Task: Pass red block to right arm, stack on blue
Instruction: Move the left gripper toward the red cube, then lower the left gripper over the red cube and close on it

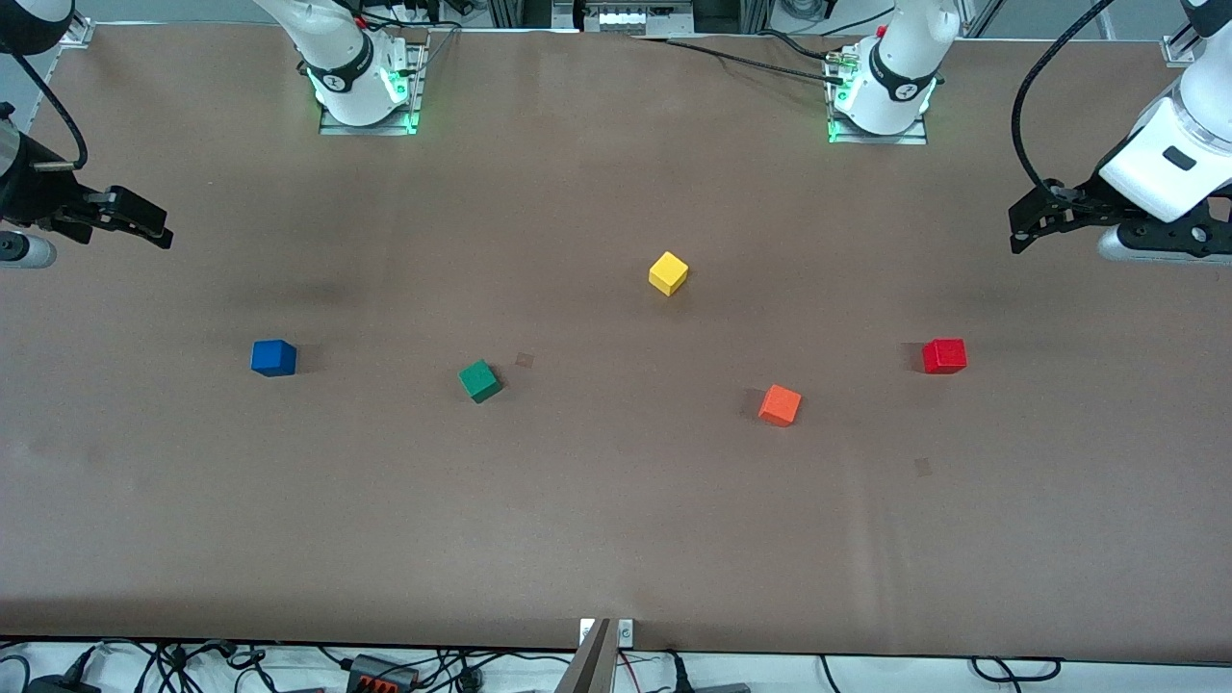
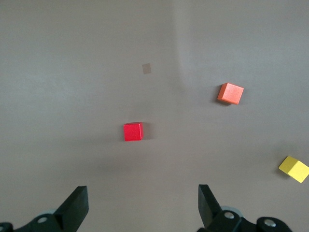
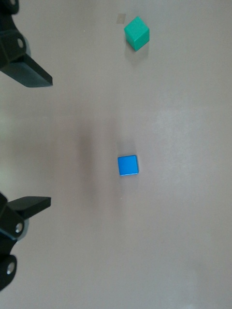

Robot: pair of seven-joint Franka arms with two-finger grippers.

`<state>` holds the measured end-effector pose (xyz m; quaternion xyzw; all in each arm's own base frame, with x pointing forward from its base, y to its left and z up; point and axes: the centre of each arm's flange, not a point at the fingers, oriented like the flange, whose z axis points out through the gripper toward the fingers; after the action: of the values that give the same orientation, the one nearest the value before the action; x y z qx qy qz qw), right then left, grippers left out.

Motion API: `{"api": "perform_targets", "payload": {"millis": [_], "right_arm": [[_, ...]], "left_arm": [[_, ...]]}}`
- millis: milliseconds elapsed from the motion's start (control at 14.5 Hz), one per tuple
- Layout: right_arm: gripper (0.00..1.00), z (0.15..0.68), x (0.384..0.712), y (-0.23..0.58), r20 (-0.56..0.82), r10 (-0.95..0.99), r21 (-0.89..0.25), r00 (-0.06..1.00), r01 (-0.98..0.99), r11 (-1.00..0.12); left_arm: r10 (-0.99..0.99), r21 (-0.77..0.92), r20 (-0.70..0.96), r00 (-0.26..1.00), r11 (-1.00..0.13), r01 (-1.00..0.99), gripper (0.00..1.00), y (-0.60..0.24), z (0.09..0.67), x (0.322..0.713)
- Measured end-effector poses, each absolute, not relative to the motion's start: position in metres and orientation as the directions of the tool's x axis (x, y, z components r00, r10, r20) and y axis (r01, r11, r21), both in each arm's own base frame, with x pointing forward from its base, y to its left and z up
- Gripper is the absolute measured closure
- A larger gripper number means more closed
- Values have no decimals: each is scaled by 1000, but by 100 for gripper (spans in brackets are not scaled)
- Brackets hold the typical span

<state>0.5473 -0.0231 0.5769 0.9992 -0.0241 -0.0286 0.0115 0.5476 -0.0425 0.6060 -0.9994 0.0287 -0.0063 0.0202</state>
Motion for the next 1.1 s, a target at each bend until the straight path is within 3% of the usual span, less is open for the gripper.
{"api": "perform_targets", "payload": {"millis": [551, 1102], "right_arm": [[0, 572, 546, -26, -74, -55, 24, 996, -54, -998], [0, 571, 545, -42, -76, -84, 24, 994, -82, -996]], "left_arm": [[-51, -37, -125, 991, -998, -56, 0, -40, 589, 555], [5, -43, -317, 948, -999, -9, 0, -7, 512, 574]]}}
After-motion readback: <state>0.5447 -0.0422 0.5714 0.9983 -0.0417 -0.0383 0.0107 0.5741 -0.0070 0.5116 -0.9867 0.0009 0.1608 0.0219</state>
